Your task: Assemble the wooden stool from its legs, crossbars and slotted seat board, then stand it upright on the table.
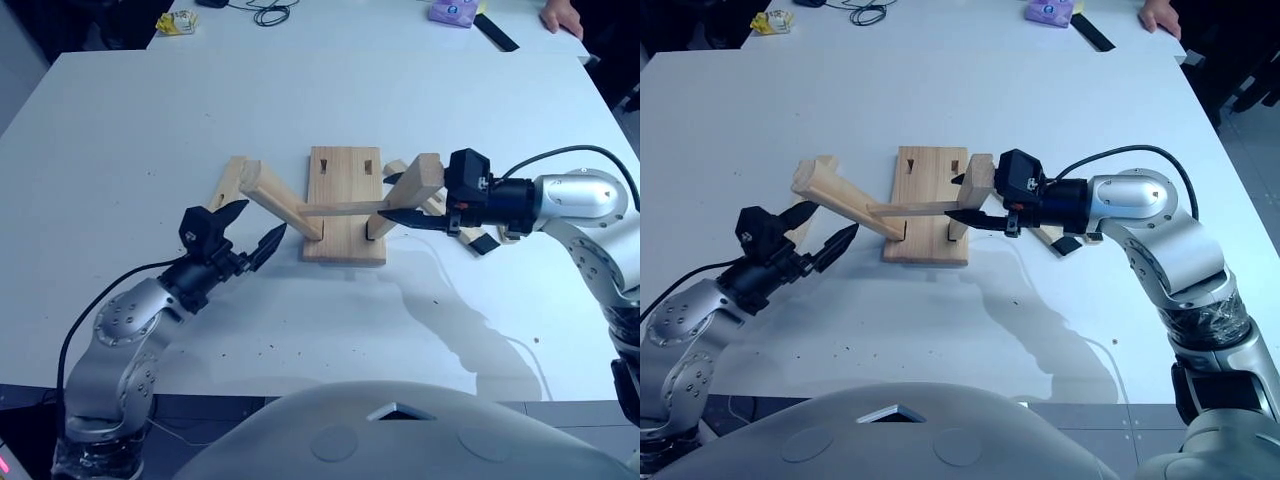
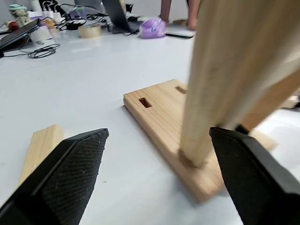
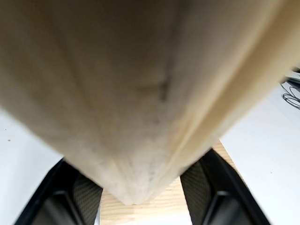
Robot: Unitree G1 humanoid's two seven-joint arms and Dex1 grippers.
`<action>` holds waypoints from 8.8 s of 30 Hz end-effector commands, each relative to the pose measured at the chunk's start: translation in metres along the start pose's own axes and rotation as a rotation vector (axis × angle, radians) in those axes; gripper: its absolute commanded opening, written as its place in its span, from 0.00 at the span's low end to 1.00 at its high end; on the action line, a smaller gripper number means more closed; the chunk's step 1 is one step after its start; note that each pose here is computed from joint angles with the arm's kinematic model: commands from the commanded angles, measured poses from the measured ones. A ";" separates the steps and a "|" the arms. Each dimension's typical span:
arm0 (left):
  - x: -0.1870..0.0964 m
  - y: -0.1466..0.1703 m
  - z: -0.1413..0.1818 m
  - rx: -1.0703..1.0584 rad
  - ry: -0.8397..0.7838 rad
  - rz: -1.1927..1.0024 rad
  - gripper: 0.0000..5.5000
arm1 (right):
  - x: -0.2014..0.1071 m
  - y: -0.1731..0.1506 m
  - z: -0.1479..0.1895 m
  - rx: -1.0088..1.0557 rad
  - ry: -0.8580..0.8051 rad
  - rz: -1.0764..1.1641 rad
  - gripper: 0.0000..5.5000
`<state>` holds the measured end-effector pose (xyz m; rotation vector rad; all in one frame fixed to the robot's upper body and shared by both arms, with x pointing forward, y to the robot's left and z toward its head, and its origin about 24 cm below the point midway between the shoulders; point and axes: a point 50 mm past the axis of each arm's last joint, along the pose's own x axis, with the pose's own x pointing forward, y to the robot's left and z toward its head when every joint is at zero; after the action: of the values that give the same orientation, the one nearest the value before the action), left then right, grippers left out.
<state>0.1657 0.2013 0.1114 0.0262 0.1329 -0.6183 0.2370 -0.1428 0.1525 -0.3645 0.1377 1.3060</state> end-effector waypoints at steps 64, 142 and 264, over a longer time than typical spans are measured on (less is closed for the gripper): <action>0.072 -0.015 0.028 -0.161 -0.280 0.237 0.73 | 0.009 -0.003 -0.050 0.146 0.280 0.016 0.37; 0.115 -0.075 0.069 0.042 -0.212 0.209 0.60 | 0.006 -0.023 -0.045 0.192 0.107 -0.007 0.37; -0.017 0.082 0.036 -0.318 -0.595 0.740 0.00 | -0.013 -0.020 0.083 0.260 -0.461 -0.340 0.79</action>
<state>0.1985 0.2767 0.1467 -0.4080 -0.3480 0.1740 0.2424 -0.1393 0.2243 0.1167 -0.0956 1.0009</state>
